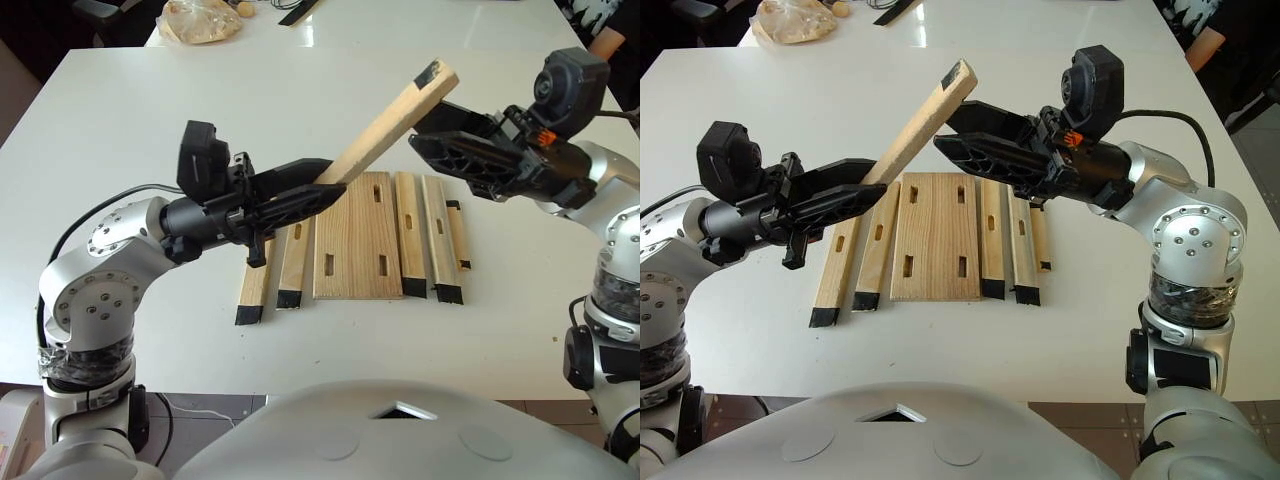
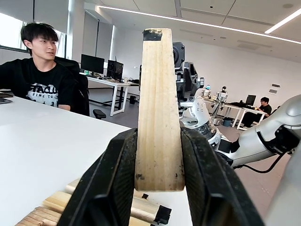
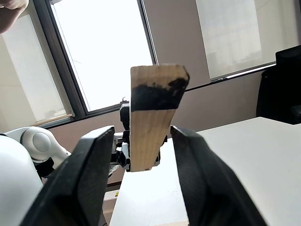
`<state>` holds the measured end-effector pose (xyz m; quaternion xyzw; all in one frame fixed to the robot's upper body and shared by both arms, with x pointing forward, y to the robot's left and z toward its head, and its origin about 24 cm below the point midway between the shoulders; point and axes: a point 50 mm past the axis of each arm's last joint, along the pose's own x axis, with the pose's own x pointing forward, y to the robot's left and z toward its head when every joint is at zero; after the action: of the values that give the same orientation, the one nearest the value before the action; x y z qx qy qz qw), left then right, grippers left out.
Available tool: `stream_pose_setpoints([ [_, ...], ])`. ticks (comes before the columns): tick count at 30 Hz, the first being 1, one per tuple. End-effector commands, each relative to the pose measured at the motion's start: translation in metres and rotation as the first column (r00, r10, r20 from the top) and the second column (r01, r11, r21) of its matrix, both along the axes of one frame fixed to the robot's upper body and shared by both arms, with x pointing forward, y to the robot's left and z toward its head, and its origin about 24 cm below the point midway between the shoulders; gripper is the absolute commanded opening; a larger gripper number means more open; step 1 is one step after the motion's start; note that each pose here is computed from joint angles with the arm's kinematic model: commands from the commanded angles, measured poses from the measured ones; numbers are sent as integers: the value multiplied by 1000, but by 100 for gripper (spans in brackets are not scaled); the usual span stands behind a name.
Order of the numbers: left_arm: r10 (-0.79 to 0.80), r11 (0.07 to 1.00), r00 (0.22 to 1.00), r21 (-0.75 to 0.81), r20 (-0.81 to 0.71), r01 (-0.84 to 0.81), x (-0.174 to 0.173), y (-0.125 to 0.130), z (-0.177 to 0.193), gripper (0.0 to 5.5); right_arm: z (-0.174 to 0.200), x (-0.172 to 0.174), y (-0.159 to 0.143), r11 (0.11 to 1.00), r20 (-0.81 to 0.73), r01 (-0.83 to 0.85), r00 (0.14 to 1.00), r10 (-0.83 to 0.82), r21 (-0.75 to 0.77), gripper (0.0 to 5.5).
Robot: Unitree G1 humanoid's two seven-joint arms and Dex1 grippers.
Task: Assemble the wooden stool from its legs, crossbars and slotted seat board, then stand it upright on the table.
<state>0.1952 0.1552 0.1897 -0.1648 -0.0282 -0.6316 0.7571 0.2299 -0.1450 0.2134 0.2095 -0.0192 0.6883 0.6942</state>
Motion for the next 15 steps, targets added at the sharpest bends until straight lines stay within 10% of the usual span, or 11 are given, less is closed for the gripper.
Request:
stream_pose_setpoints([
  [1,-36,999,999,36,-18,36,-4,-1,-4,130,5,-2,3,999,24,-32,999,32,-19,140],
  [7,-44,998,999,46,-28,45,-2,-1,-7,130,5,-4,5,999,24,-46,999,46,-16,132],
  [15,-44,997,999,59,-24,45,-1,0,-9,130,3,-5,4,997,5,-69,998,69,-22,281],
])
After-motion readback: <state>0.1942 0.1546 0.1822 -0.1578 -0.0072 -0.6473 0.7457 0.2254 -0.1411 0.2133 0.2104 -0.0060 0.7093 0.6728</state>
